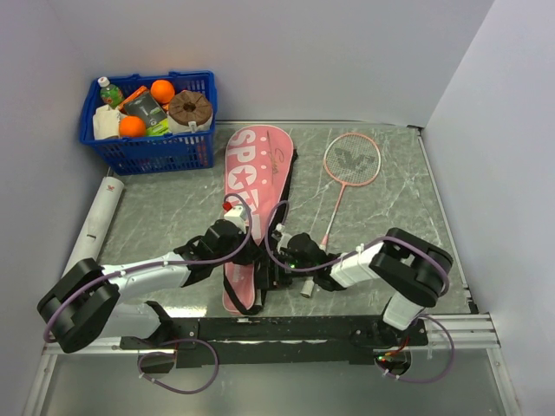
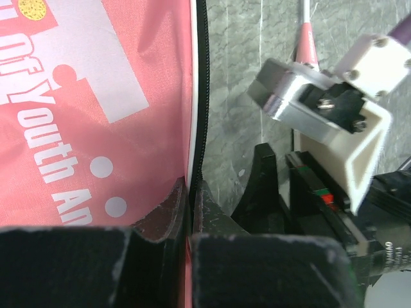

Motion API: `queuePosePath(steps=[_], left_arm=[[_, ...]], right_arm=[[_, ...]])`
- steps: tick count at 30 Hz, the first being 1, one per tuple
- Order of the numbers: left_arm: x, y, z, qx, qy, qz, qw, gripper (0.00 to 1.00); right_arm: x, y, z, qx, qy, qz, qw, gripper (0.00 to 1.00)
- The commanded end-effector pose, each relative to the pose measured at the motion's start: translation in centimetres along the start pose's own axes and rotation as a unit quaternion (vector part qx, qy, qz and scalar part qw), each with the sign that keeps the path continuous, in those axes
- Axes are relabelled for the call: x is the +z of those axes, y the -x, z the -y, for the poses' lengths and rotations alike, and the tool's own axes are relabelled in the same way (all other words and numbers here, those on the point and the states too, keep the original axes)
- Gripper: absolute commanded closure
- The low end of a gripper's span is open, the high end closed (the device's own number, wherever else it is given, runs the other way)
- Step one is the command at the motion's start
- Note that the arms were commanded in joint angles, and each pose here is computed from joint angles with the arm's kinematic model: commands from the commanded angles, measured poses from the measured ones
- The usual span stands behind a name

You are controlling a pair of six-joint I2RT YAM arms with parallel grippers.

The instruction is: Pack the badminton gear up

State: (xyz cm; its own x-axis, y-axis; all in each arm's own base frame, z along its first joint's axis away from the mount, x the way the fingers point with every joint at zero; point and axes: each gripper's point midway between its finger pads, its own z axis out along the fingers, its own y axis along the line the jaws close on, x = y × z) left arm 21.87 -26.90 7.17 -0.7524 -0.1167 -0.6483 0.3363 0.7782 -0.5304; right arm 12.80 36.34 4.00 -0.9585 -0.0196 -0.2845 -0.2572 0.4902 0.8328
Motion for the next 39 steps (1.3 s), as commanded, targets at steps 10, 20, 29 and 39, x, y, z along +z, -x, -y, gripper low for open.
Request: queuePosePath(steps=[10,20,29,39], left_arm=[[-0.7,1.6,1.6,0.019,-0.019,0.027,0.999,0.99],[-0.9,1.9,1.9,0.016,-0.025,0.031,0.999,0.99],[-1.0,1.9,2.1,0.017,-0.029,0.029,0.999,0.99],[-0.9,1.4,1.8,0.014,-0.028,0.025,0.999,0.99]], right_arm=[[-4.1,1.9,0.2,-0.040,-0.079,0.066,0.994,0.48],[-3.2,1.8,0.1,-0.038,-0.064,0.055,0.996,0.69],[-1.4,1.2,-0.5,-0.026,-0.035,0.033,0.999,0.69],[-0.2,0.8,-1.3,-0.027,-0.013,0.019,0.999,0.69]])
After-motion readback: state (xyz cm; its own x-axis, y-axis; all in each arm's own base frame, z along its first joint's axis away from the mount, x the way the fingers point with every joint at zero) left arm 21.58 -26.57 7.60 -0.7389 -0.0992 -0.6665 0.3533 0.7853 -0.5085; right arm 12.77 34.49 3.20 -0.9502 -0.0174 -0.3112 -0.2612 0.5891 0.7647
